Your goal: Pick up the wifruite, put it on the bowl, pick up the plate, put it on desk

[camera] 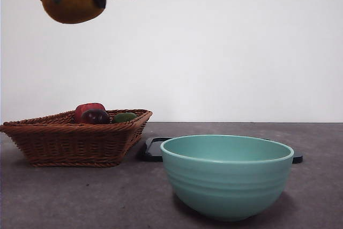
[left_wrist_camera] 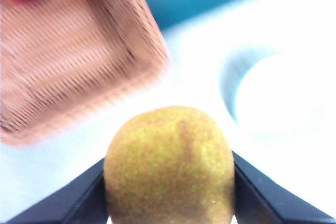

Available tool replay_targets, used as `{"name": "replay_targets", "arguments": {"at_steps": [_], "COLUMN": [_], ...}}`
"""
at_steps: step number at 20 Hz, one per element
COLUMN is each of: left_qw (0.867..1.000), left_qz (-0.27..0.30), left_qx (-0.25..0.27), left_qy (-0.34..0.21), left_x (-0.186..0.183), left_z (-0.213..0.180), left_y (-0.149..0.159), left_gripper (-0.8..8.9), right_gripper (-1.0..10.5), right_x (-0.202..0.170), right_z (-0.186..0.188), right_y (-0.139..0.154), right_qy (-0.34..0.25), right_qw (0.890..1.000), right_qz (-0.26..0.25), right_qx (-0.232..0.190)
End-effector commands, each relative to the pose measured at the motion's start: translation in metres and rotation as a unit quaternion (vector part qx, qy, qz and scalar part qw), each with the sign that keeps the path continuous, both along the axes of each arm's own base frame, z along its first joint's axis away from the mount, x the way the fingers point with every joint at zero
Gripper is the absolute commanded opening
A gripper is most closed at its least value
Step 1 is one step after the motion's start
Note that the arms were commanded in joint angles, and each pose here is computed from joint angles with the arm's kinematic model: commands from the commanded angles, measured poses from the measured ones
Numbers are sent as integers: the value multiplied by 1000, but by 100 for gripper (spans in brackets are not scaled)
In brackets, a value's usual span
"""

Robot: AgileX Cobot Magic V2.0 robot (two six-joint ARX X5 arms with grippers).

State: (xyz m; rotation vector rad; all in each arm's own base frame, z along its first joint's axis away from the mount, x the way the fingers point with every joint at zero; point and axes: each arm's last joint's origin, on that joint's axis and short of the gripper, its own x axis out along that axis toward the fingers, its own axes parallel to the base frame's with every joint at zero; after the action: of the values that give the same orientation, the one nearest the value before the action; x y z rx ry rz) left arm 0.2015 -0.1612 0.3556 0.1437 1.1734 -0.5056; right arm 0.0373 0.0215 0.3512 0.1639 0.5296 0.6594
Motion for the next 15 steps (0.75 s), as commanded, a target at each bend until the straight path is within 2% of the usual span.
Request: {"name": "replay_targets", "arguments": {"at_steps": [1, 6, 11, 15], "left_qw": [1000, 999, 998, 999], "left_qz": [4, 11, 30, 19], "left_qx": [-22, -43, -61, -31], "left_qy": [10, 4, -1, 17], "left_x": [-10, -38, -47, -41], "left_z": [0, -5, -16, -44], "left_y": [-20, -57, -88, -115], "left_gripper": [240, 240, 250, 250], "right_gripper": [566, 566, 566, 566], "right_x": [-16, -36, -40, -40], "right_z": [2, 0, 0, 0], "right_y": [-3, -7, -7, -7], "right_qy": [-12, -37, -40, -44], "right_qw": [1000, 999, 999, 998], "right_qz": [0, 10, 27, 26], "right_qx": [2, 14, 22, 23]}}
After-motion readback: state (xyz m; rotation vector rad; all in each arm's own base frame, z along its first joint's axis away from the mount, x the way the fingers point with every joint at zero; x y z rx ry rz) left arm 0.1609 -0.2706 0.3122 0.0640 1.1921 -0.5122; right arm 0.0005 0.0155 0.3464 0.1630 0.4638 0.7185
